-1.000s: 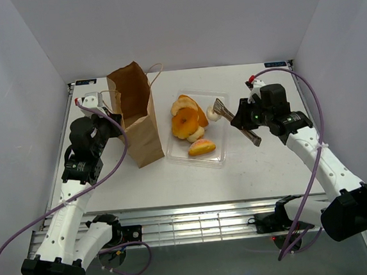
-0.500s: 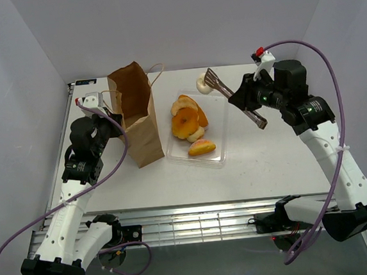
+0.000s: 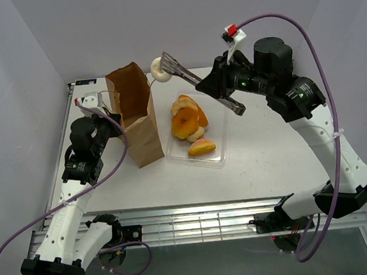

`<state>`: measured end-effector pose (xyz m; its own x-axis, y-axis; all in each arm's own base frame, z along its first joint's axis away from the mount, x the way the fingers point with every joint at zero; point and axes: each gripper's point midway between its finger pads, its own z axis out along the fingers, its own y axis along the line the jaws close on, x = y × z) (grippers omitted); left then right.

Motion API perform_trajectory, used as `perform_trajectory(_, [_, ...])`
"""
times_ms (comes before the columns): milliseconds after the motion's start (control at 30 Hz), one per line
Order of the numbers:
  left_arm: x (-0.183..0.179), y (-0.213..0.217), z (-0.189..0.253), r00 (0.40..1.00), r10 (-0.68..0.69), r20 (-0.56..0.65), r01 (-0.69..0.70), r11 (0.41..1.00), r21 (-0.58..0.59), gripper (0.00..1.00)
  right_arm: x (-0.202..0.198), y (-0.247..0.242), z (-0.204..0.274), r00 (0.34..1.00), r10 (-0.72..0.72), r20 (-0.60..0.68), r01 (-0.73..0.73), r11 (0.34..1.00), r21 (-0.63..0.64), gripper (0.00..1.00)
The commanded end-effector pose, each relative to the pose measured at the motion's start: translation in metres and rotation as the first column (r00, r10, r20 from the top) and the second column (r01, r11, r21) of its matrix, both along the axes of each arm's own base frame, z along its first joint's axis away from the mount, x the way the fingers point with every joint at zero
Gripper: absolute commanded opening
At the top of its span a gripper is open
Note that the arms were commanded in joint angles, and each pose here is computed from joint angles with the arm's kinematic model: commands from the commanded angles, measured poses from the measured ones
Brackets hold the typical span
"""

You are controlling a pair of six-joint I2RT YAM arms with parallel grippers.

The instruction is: Place the fake bread into the paper bag

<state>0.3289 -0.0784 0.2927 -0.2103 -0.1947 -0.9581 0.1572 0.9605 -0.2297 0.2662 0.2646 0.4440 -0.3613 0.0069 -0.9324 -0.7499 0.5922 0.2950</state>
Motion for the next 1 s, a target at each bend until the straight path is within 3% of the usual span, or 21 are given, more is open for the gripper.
perform_trajectory(0, [-0.003,0.001,0.003,1.000,0.004,0.014,-0.004,1.000,0.008,0.00,-0.007,0.026,0.038,0.995,0.058,0.086,-0.064,0.996,0.067,0.23])
perform_trajectory(467, [-0.004,0.000,0.005,1.000,0.001,0.021,-0.001,1.000,0.005,0.00,0.028,0.110,-0.012,0.987,0.158,-0.002,-0.158,0.987,0.038,0.23])
perform_trajectory(733, [-0.004,-0.001,0.005,1.000,-0.002,0.019,0.002,1.000,0.005,0.00,0.041,0.126,-0.031,0.986,0.160,-0.041,-0.160,0.987,0.010,0.43])
perform_trajectory(967, [-0.004,-0.003,0.005,1.000,-0.013,0.016,0.013,1.000,0.004,0.00,0.039,0.121,-0.027,0.988,0.148,-0.032,-0.148,0.989,0.006,0.50])
